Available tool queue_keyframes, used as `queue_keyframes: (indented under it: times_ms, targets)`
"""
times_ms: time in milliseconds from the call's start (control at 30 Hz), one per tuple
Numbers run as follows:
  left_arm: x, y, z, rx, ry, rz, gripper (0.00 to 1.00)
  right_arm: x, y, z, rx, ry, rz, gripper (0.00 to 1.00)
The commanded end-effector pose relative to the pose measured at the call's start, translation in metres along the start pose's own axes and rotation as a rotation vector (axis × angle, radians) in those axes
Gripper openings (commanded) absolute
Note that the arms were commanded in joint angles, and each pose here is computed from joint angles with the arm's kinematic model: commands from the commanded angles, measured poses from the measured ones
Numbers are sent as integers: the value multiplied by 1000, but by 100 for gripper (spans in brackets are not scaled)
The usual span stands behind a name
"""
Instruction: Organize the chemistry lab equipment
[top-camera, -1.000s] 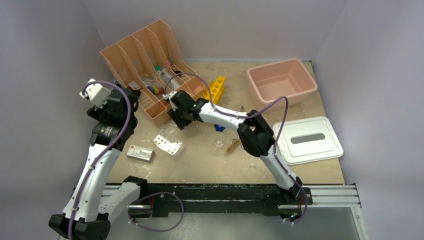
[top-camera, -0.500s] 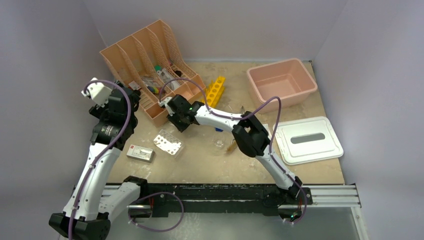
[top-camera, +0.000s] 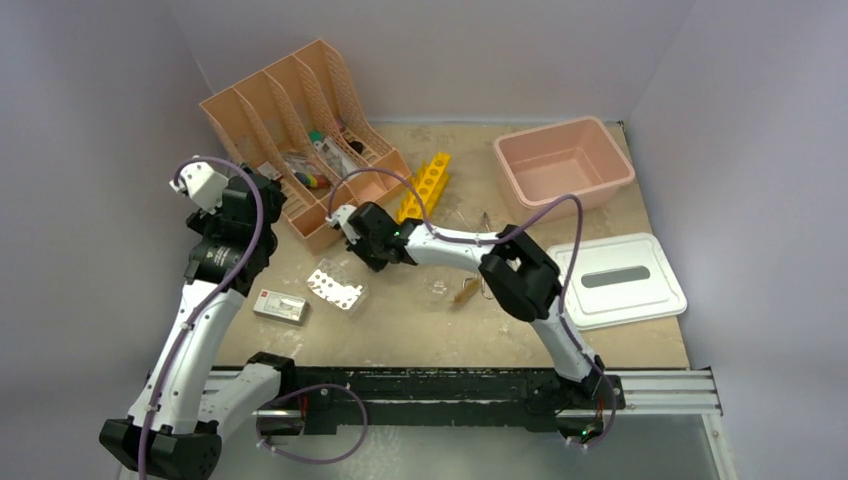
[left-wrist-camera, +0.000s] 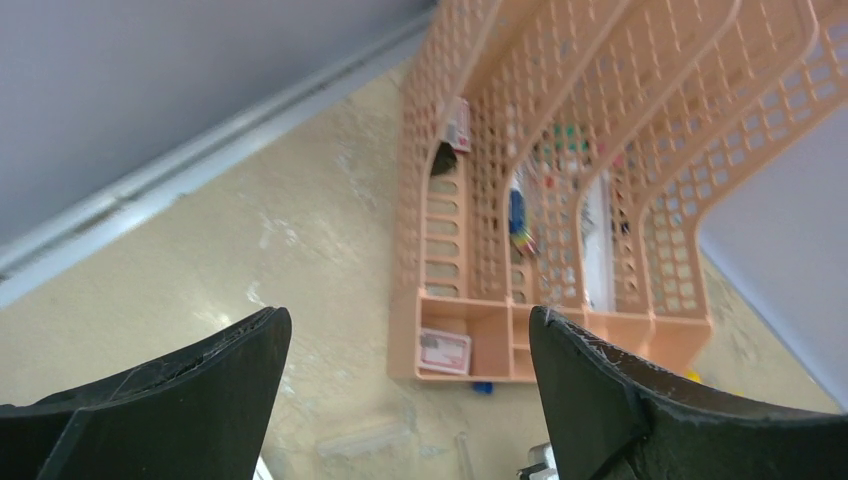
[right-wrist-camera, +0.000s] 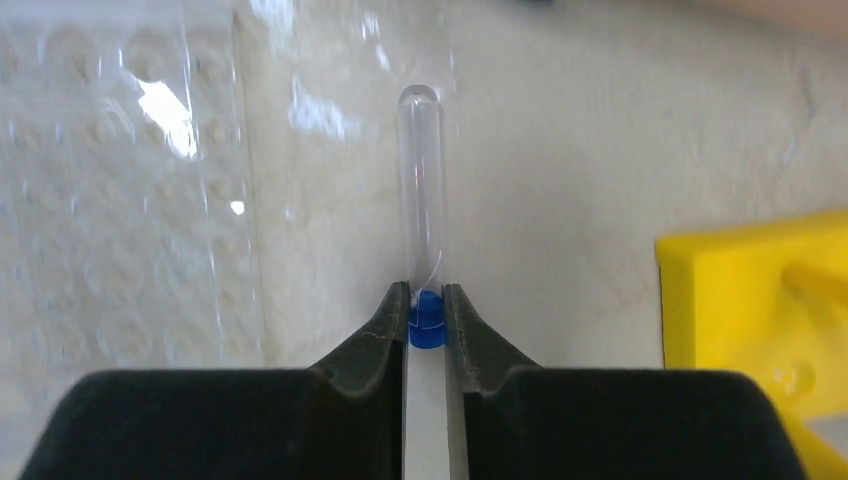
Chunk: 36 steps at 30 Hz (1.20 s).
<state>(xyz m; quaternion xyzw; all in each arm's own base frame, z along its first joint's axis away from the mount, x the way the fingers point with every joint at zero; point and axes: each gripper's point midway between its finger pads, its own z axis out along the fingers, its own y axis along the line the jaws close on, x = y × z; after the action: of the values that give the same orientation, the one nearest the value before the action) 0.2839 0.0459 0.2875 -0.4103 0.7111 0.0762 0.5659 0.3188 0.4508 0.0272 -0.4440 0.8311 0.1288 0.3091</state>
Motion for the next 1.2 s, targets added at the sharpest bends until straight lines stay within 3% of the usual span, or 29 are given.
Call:
queue_keyframes:
  times_ms: [0, 200, 333, 433, 700, 933, 1133, 1167]
  targets:
    - [29, -36, -3, 171, 140, -59, 88, -41, -2, -56, -4, -175, 23, 13]
    - [92, -86, -24, 469, 407, -116, 88, -63, -25, -114, 75, -328, 78, 14]
    - [117, -143, -75, 885, 627, -190, 87, -78, -25, -149, 54, -411, 96, 14]
    - [130, -149, -86, 947, 720, -208, 86, -90, -28, -179, 48, -495, 108, 14]
    - [114, -164, -109, 1071, 752, -270, 75, -96, -18, -225, -39, -564, 73, 15]
    - [116, -162, -112, 1051, 788, -326, 31, -91, -18, -230, -41, -548, 61, 15]
    - [113, -161, -116, 1056, 796, -340, 0, -94, -18, -233, -40, -546, 67, 17]
    - [112, -162, -118, 1058, 800, -344, 0, -96, -18, -235, -41, -550, 80, 20]
